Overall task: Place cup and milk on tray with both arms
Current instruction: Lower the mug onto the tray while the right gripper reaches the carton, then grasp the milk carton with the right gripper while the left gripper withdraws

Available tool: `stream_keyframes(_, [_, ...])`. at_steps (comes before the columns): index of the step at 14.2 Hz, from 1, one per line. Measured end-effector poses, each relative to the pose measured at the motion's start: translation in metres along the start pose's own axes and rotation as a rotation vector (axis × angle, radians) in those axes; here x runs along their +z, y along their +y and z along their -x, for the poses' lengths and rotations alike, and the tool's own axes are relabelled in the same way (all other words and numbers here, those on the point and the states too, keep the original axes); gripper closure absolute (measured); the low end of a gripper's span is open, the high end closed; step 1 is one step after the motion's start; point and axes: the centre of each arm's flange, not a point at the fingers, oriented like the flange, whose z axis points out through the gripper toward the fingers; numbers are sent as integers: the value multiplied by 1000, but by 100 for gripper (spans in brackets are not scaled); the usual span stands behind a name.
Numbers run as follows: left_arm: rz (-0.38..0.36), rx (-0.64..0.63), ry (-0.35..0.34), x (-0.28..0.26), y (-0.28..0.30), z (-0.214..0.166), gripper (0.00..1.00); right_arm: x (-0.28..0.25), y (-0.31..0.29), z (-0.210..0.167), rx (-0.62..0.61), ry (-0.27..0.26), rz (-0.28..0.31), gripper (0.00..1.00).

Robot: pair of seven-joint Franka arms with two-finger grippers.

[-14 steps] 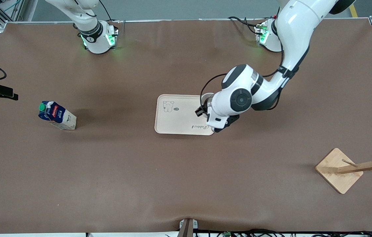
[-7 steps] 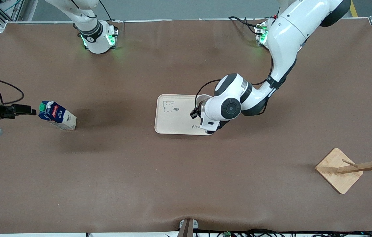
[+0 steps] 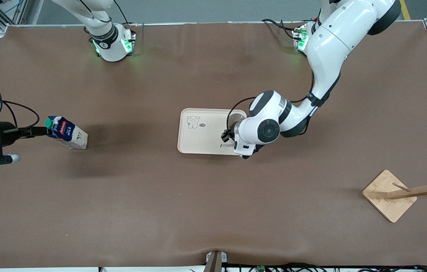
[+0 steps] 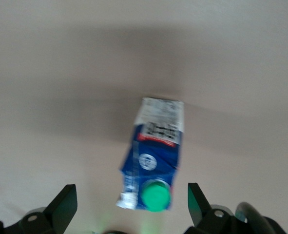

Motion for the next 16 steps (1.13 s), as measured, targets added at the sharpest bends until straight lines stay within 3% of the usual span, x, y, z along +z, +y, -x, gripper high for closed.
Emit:
stream_keyframes(3, [79,0,31,-40,16,-8,28,23,11,6,40,-68,23,0])
stream_keyframes(6, [126,1,117,-111,11,-30,1,50,7,9,87,-128,14,0])
stream_keyframes(9, [81,32,298,-194,-18,-43,0,58,5,10,94,-147,11,0])
stream_keyframes(11, [28,61,383,-240,-39,-38,0,64,4,10,93,-156,9,0])
stream_keyframes(16, [-113,234,437,-355,-132,-58,0,92,-6,-1,79,-109,30,0])
